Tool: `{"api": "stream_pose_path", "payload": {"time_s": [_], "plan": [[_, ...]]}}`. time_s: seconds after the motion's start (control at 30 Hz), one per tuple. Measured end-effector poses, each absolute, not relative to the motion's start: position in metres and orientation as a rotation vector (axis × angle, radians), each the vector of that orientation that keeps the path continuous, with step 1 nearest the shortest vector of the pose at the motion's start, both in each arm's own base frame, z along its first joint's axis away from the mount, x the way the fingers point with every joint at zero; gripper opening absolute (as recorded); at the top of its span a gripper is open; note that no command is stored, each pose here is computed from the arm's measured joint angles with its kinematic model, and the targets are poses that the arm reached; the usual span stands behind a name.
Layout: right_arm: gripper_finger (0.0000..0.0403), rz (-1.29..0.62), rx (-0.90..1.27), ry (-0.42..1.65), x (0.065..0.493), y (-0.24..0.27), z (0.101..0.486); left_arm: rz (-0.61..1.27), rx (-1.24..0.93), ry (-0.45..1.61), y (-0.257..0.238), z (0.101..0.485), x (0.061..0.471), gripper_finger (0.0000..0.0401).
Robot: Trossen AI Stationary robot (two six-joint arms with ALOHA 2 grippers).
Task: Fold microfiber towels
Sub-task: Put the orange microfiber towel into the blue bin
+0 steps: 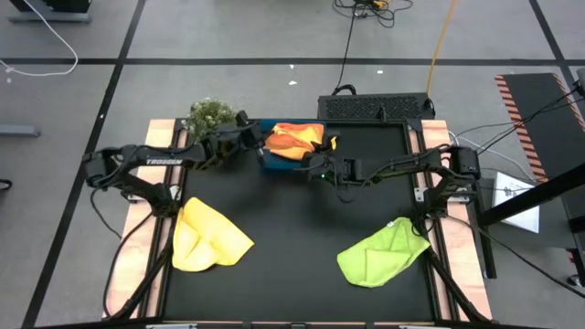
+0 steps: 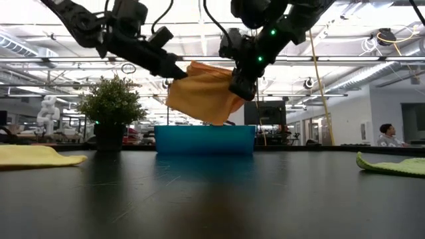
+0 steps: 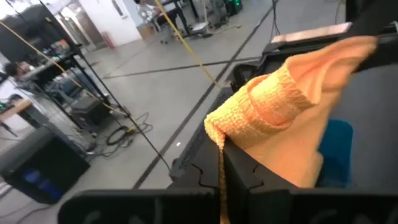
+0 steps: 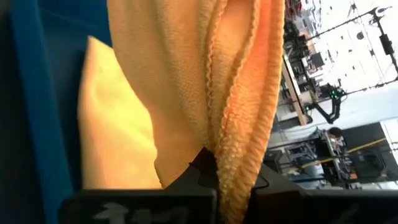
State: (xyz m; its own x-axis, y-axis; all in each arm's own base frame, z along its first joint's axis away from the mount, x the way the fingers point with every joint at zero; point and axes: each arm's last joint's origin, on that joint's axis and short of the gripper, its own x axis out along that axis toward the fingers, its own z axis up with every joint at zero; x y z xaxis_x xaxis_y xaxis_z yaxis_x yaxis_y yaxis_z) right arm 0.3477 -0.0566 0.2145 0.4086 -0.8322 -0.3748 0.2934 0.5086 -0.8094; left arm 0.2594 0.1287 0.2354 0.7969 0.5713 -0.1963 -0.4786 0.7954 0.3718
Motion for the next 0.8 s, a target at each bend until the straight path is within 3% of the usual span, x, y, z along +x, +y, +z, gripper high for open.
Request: {"api": "stream_pose_path", "payload": {"time_s": [0.33, 0.53, 0.8], "plan": [[0.0, -0.661, -0.68, 0.947, 0.34, -0.069, 0.21, 0.535, 0.24, 0.325, 0.146, 0.222, 0.261, 0.0], [0.0, -0.518, -0.415, 0.883, 0.32, -0.072, 0.233, 0.504, 0.209, 0.341, 0.144, 0.219, 0.261, 0.0], [0.0, -0.387, -0.233, 0.799, 0.29, -0.092, 0.265, 0.458, 0.151, 0.267, 0.144, 0.221, 0.265, 0.0]]}}
